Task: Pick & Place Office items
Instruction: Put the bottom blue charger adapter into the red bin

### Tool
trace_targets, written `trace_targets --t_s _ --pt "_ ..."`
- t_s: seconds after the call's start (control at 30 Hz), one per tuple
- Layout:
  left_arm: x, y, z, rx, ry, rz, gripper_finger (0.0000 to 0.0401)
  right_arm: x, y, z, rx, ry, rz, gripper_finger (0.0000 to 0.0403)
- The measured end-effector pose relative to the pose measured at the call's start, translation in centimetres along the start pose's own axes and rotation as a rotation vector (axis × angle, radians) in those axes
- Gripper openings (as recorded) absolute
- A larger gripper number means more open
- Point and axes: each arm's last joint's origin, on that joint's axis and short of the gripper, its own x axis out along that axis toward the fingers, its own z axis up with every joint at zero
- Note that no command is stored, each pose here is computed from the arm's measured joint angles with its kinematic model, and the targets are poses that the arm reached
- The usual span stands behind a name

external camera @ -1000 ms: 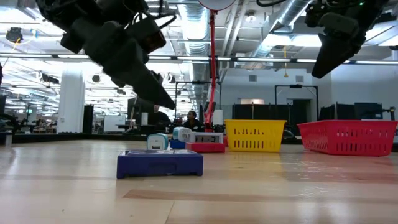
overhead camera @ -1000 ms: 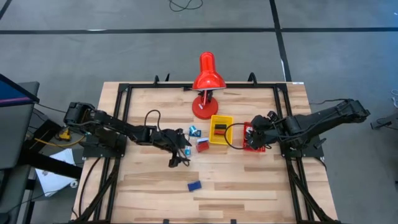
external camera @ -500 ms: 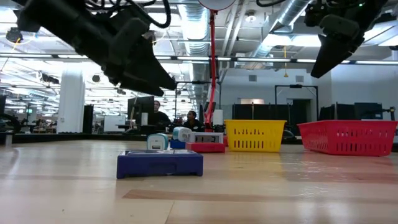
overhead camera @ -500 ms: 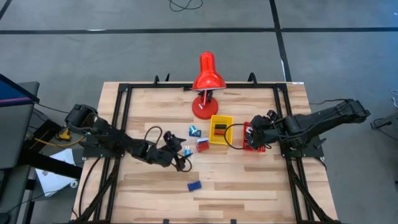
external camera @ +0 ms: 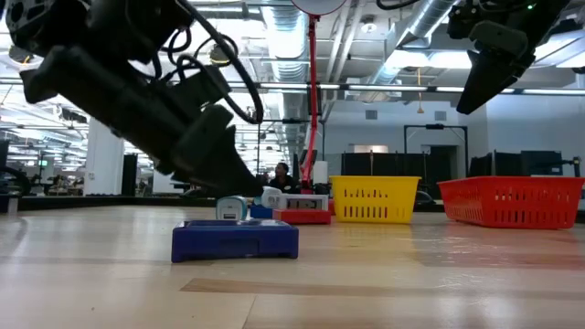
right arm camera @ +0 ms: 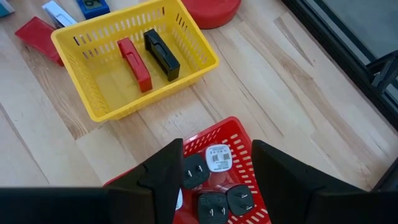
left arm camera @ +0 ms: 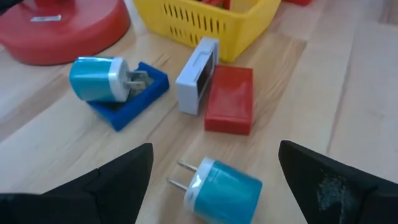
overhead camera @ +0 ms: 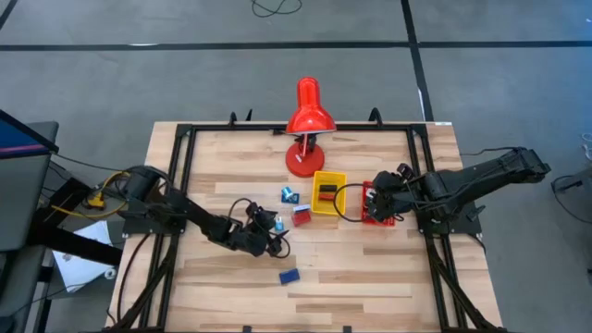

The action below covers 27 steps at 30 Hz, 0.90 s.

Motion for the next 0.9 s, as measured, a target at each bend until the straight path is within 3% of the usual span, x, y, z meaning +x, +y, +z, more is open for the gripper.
trace_targets --t_s 0.47,0.9 --pt "1.3 0.5 -1.6 -0.051 0.018 0.082 0.0333 0.0 0.0 0.0 0.005 -0.003 0.003 0.0182" --pt "1.4 1.1 -2.0 -0.102 0.061 0.123 0.0216 0.0 0.1 0.1 0.013 -0.012 0.011 0.0182"
